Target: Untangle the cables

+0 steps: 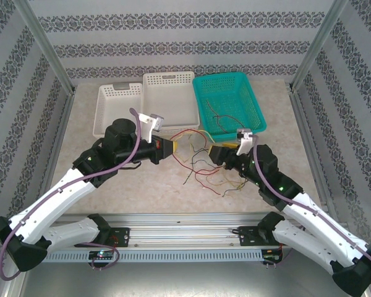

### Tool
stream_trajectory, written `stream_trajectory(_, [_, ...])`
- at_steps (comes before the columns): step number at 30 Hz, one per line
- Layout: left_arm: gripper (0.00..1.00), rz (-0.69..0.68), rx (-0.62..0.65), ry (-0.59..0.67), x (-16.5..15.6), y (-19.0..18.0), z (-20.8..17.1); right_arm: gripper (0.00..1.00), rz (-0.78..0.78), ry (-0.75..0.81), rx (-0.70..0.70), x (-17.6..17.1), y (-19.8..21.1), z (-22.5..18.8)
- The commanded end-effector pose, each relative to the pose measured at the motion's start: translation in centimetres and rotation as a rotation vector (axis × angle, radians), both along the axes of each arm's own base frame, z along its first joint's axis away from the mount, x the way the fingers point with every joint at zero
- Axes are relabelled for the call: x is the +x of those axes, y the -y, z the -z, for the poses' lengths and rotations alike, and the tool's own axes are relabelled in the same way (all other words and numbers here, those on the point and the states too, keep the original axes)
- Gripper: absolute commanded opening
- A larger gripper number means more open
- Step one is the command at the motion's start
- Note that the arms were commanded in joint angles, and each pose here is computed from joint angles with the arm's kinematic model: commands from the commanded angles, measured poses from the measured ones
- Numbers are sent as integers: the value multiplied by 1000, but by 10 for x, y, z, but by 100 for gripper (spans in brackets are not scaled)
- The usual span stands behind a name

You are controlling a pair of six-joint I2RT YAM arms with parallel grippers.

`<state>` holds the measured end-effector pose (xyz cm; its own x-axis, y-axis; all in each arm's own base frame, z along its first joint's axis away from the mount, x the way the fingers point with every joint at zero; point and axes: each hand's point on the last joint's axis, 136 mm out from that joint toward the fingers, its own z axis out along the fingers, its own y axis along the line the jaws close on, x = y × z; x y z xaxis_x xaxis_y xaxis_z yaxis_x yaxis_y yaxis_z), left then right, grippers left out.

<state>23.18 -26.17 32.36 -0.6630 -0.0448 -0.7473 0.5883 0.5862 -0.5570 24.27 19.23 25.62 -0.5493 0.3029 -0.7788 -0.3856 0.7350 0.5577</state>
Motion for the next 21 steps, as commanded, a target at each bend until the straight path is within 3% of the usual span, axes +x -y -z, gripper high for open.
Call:
stream_trajectory(1, [0, 20, -38, 3, -3, 2, -3, 67, -5, -60, -3, -1, -4, 13])
stream_trajectory(6, [0, -13, 4, -49, 1, -2, 27, 67, -37, -86, -20, 5, -17, 24])
stream_trajectory(16, [1, -323, 271, -201, 19, -56, 139, 68, -108, -121, -78, 1, -38, 45])
stream_trajectory(18, [11, -360, 305, -219, 19, -64, 150, 68, -125, -129, -88, -1, -41, 48])
stream_trajectory(21, [39, -400, 349, -227, 19, -74, 155, 69, -164, -142, -97, -6, -50, 54])
